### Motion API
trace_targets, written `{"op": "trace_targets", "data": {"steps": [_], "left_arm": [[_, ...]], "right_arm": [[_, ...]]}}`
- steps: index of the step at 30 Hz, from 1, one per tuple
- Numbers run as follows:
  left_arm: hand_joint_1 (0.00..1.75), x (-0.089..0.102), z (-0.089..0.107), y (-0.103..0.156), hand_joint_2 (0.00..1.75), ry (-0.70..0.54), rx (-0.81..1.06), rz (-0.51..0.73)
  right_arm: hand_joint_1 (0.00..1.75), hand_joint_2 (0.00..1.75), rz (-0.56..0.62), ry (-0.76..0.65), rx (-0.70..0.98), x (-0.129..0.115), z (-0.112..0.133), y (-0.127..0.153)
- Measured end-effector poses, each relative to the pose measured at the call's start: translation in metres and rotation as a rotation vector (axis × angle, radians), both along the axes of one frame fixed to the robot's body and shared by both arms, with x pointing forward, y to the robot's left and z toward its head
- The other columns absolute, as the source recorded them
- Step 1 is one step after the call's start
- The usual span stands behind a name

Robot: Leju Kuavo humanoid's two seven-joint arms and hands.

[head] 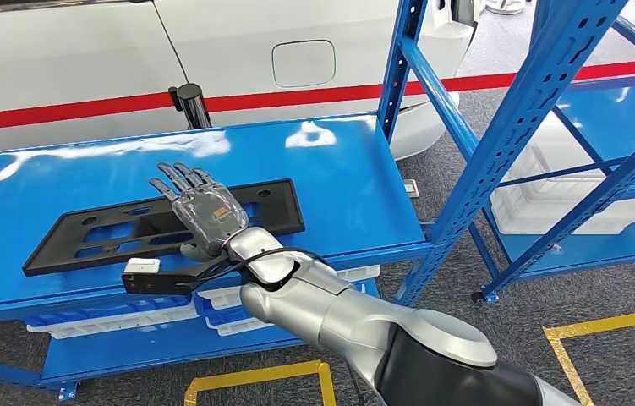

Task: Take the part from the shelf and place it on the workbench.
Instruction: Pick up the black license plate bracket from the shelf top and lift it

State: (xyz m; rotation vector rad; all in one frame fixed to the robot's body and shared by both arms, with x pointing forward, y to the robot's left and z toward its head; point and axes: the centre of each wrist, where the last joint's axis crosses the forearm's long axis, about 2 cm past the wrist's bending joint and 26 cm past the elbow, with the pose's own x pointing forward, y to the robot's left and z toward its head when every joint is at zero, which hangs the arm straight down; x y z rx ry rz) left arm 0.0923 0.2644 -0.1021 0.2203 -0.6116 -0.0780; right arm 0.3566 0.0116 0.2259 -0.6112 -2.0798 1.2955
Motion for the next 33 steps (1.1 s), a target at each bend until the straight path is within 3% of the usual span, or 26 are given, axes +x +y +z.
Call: {"op": "trace_targets", "data": {"steps": [14, 33], "left_arm": [[0.0, 0.001, 0.0, -0.001, 0.0, 0.007, 0.001, -0.008], [0.0, 0.002, 0.0, -0.001, 0.0, 0.006, 0.0, -0.006]], "right_arm": [[0.0, 1.75, -0.112, 0.093, -0.11, 0.01, -0.03, -0.022], [0.0, 1.75, -0.198, 0.138, -0.125, 0.02, -0.037, -0.037]]}}
